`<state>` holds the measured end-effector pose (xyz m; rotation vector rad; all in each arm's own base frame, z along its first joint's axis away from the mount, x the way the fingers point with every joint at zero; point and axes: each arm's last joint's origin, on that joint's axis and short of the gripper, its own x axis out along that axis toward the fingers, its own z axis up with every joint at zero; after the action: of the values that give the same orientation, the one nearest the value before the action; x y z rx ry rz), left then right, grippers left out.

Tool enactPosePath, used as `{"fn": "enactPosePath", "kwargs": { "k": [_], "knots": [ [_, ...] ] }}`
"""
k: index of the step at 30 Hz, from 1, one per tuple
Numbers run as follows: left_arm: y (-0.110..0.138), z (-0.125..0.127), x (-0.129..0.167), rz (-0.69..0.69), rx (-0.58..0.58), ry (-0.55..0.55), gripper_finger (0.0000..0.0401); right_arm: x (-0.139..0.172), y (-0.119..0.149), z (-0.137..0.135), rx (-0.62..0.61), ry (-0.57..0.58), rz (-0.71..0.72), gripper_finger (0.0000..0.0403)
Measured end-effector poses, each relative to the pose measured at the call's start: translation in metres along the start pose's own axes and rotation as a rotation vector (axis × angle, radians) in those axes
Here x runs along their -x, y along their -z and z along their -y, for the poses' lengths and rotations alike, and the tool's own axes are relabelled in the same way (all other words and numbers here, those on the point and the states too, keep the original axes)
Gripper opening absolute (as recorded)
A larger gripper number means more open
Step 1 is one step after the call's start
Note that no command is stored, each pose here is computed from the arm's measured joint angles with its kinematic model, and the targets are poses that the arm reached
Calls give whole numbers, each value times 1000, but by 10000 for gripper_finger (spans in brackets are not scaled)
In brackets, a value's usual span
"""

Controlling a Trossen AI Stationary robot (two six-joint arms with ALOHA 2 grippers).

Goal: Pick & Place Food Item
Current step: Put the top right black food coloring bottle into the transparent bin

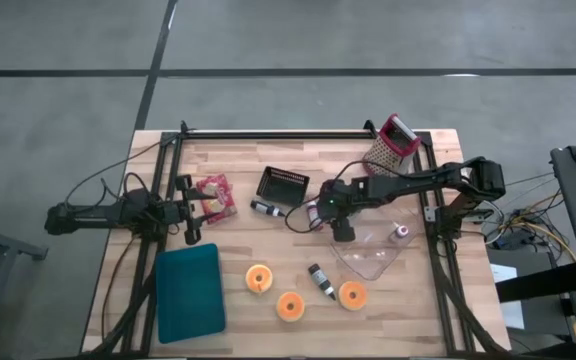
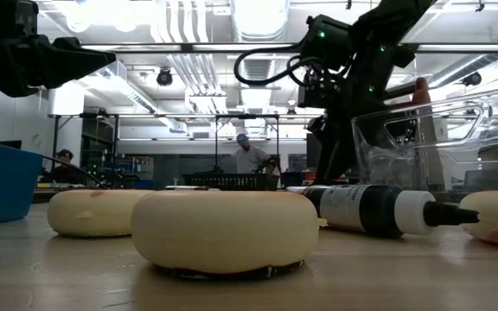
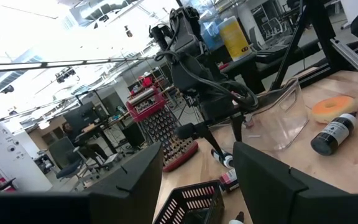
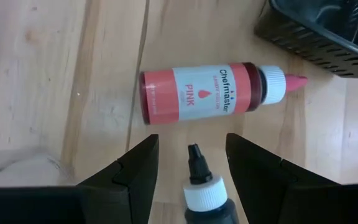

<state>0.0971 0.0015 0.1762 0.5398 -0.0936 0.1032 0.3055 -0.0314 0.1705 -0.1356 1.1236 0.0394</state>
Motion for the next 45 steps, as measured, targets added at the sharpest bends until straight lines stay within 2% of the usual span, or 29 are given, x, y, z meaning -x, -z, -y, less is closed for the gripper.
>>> {"fn": "enactPosePath", "kwargs": {
  "k": [9,13,21,26,33,38,45],
  "knots": [
    [0,0,0,0,0,0,200,8,-8,12,113,25,8,185],
    [0,0,0,0,0,-1,200,13,-11,17,218,24,-12,185],
    [0,0,0,0,0,0,200,18,-15,19,334,-26,1,185],
    [0,0,0,0,0,-1,200,11,-12,20,440,-45,-39,185],
    [0,0,0,-1,0,0,200,-16,-21,33,467,-143,-228,185],
    [0,0,0,-5,-1,2,200,-20,-34,50,413,-216,-358,185],
    [1,0,-1,-8,-1,5,200,-22,-47,58,356,-267,-388,185]
  ]
}}
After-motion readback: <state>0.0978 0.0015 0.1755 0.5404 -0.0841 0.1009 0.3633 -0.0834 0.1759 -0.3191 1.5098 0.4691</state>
